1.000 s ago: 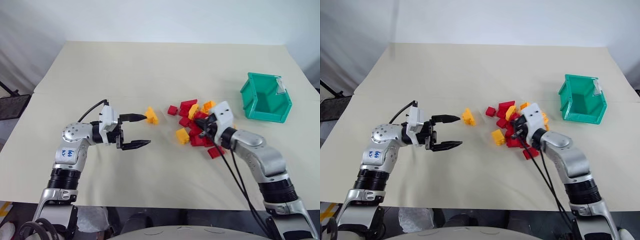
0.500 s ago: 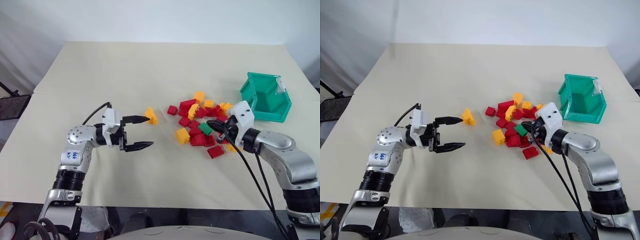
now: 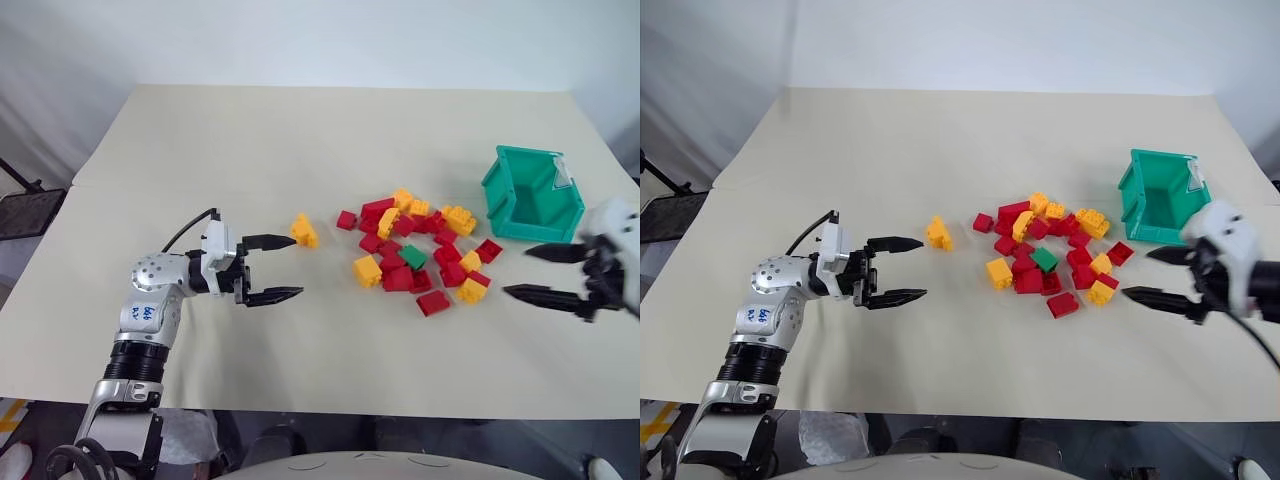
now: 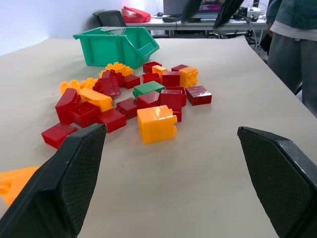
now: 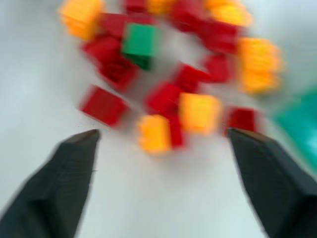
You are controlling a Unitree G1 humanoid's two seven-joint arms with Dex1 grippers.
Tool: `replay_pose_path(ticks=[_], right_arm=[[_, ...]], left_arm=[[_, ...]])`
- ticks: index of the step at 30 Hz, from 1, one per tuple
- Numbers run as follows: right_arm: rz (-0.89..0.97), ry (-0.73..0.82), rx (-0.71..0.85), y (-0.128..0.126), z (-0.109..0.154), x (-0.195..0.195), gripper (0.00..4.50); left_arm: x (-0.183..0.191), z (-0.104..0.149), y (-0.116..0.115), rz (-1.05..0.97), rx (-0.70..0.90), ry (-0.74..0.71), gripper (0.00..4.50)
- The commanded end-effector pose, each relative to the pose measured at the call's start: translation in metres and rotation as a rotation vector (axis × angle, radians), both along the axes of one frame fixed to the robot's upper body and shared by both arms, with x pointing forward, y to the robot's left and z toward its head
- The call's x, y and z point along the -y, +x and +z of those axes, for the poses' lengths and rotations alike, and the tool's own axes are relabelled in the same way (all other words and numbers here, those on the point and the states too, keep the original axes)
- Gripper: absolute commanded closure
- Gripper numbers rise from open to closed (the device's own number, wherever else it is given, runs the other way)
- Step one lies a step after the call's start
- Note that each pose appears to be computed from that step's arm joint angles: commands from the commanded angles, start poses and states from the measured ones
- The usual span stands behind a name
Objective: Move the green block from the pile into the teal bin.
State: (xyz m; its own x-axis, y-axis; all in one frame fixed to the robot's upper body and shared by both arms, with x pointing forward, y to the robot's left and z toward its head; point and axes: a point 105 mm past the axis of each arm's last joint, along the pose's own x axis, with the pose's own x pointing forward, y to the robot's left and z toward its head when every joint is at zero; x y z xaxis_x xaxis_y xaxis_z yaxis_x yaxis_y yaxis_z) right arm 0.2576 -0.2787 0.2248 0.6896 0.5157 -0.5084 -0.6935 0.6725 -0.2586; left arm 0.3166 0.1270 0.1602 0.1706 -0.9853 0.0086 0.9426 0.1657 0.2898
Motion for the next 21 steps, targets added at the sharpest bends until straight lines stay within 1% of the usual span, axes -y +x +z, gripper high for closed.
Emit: replay_pose_path(ticks=[1,5,7,10,12,15,18,21], right_arm=[[0.057,-0.006,0.024,0.002,0.004,-0.02,0.06],[0.109,0.033,0.056,0.022,-0.001,-0.052,0.06],[0.101,0.039,0.047,0.037,-0.009,-0.063,0.06],[0.08,0.007,0.048,0.064,-0.019,-0.077,0.06],[0.087,0.004,0.057,0.075,-0.021,-0.084,0.06],[0.066,-0.017,0.043,0.105,-0.036,-0.097,0.06],[0.098,-0.046,0.012,0.115,-0.046,-0.104,0.06],[0.138,-0.083,-0.021,0.117,-0.053,-0.106,0.06]], left_arm=[[-0.005,0.015,0.001,-0.002,0.058,-0.027,0.0],[-0.005,0.017,0.004,0.005,0.07,-0.03,0.0],[-0.003,0.017,0.004,0.002,0.073,-0.031,0.0],[-0.001,0.019,0.003,0.002,0.081,-0.041,0.0],[-0.001,0.019,0.002,0.005,0.083,-0.047,0.0],[0.002,0.014,-0.006,0.009,0.083,-0.057,0.0],[0.001,0.014,-0.01,0.023,0.084,-0.066,0.0],[0.0,0.013,-0.012,0.038,0.083,-0.068,0.0]])
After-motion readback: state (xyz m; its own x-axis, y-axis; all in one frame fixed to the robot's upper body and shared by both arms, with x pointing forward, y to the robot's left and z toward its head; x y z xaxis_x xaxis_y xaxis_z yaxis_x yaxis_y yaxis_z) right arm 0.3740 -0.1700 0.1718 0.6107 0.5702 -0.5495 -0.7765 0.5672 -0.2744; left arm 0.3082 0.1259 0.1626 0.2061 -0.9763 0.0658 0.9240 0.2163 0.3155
